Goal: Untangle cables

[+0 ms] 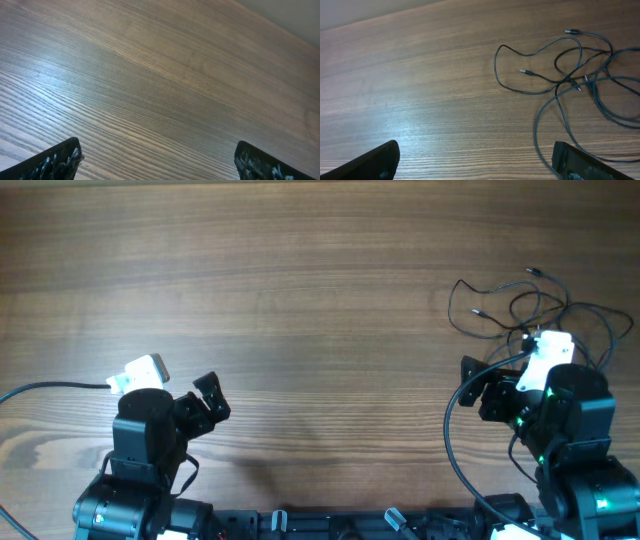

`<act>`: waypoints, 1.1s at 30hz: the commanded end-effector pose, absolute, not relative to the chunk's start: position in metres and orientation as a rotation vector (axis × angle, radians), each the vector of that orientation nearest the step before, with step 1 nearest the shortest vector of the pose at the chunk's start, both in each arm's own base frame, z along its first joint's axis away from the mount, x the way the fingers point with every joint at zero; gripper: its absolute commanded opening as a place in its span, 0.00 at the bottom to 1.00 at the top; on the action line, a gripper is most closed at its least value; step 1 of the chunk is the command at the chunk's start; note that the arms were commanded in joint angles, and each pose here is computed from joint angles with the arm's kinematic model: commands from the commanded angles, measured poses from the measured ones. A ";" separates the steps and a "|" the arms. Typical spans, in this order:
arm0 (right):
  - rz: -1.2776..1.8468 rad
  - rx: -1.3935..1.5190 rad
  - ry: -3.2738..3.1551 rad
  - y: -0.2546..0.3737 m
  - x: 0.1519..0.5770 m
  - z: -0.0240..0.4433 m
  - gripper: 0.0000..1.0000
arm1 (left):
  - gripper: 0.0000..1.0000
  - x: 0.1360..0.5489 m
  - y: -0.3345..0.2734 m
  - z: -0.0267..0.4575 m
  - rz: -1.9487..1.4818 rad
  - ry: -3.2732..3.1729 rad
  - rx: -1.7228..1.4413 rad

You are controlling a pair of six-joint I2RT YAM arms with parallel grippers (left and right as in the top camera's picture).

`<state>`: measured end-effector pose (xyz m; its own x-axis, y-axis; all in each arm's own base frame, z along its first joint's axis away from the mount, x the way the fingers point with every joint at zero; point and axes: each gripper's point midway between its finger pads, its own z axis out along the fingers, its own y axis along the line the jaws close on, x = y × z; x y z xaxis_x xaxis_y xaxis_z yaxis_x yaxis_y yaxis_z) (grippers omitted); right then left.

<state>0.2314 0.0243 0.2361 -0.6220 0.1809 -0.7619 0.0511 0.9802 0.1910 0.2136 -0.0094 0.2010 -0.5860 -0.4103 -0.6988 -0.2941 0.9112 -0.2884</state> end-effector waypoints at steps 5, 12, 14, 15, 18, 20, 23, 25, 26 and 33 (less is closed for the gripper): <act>0.168 0.190 2.245 0.020 0.231 0.232 1.00 | 1.00 0.212 -0.007 0.199 -0.167 2.232 -0.512; 0.105 0.145 2.127 0.009 0.222 0.256 1.00 | 1.00 0.212 -0.007 0.199 -0.167 2.232 -0.512; 0.090 0.055 2.060 0.012 0.221 0.266 1.00 | 1.00 0.212 -0.007 0.199 -0.167 2.232 -0.512; 0.087 0.006 2.020 0.015 0.222 0.270 1.00 | 1.00 0.212 -0.007 0.199 -0.167 2.232 -0.512; 0.096 -0.053 1.876 0.020 0.227 0.277 1.00 | 1.00 0.212 -0.007 0.199 -0.167 2.232 -0.512; 0.109 -0.060 1.777 0.021 0.231 0.280 1.00 | 1.00 0.212 -0.007 0.199 -0.167 2.232 -0.512; 0.123 -0.072 1.544 0.023 0.233 0.292 1.00 | 1.00 0.212 -0.007 0.199 -0.167 2.232 -0.512; 0.121 -0.072 1.421 0.023 0.230 0.298 1.00 | 1.00 0.212 -0.007 0.199 -0.167 2.232 -0.512; 0.117 -0.070 1.361 0.022 0.228 0.300 1.00 | 1.00 0.212 -0.007 0.199 -0.167 2.232 -0.512; 0.109 -0.072 1.155 0.022 0.224 0.277 1.00 | 1.00 0.212 -0.007 0.199 -0.167 2.232 -0.512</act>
<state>0.2219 0.0206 0.2916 0.3916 0.0615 -0.9181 -0.1211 0.9925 0.0148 0.2129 -0.0092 0.1989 -0.5907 -0.4091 -0.6955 -0.2961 0.9117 -0.2848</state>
